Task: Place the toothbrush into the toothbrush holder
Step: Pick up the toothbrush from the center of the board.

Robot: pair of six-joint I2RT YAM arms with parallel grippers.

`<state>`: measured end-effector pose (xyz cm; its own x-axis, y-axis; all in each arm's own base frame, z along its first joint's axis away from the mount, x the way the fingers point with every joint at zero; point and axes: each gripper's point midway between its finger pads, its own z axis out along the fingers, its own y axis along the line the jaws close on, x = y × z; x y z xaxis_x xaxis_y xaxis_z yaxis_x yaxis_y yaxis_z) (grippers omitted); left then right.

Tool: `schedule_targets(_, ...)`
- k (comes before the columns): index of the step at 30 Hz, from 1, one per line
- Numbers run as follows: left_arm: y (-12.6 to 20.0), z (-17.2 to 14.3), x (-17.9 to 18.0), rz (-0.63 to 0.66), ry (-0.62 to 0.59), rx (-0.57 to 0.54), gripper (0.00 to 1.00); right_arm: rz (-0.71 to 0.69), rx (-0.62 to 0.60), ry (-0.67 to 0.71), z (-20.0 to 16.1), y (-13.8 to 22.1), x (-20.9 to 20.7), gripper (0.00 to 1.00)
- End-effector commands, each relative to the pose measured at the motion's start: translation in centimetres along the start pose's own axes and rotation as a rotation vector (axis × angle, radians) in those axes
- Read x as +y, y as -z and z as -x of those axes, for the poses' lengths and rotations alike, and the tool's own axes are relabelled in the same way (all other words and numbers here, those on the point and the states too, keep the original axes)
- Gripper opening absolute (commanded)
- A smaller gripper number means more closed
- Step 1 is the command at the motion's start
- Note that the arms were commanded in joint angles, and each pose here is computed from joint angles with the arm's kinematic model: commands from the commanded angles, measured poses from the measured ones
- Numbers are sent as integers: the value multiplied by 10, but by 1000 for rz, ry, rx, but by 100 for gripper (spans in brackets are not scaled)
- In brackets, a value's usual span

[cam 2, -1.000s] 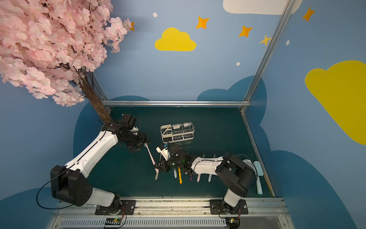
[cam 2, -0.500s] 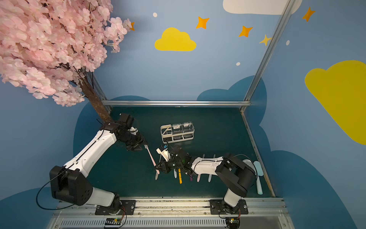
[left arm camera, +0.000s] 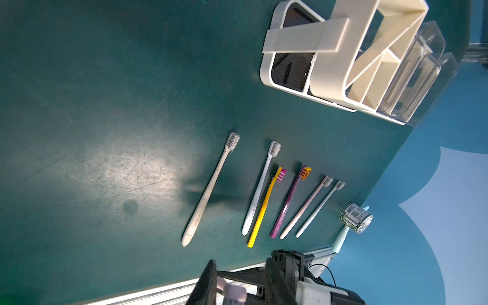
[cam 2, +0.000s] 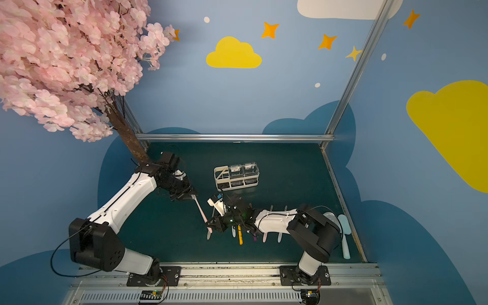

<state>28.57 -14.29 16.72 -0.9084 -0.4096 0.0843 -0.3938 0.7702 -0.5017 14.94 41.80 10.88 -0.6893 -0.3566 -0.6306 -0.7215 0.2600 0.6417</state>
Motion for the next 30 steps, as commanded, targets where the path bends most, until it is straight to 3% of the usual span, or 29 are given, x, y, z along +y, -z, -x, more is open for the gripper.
schedule_targets(1,-2,-3,2,-5,6,20,30,3,-6,19,5,0,5,0)
schedule_targets(27,-5,-6,7,-3,-3,39,2,-17,-8,19,5,2,2,0)
schedule_targets(28,-5,-6,7,-3,-2,40,2,-14,-11,22,6,2,3,4)
schedule_targets(30,-5,-6,6,-5,-5,40,2,-16,-10,29,6,5,4,23)
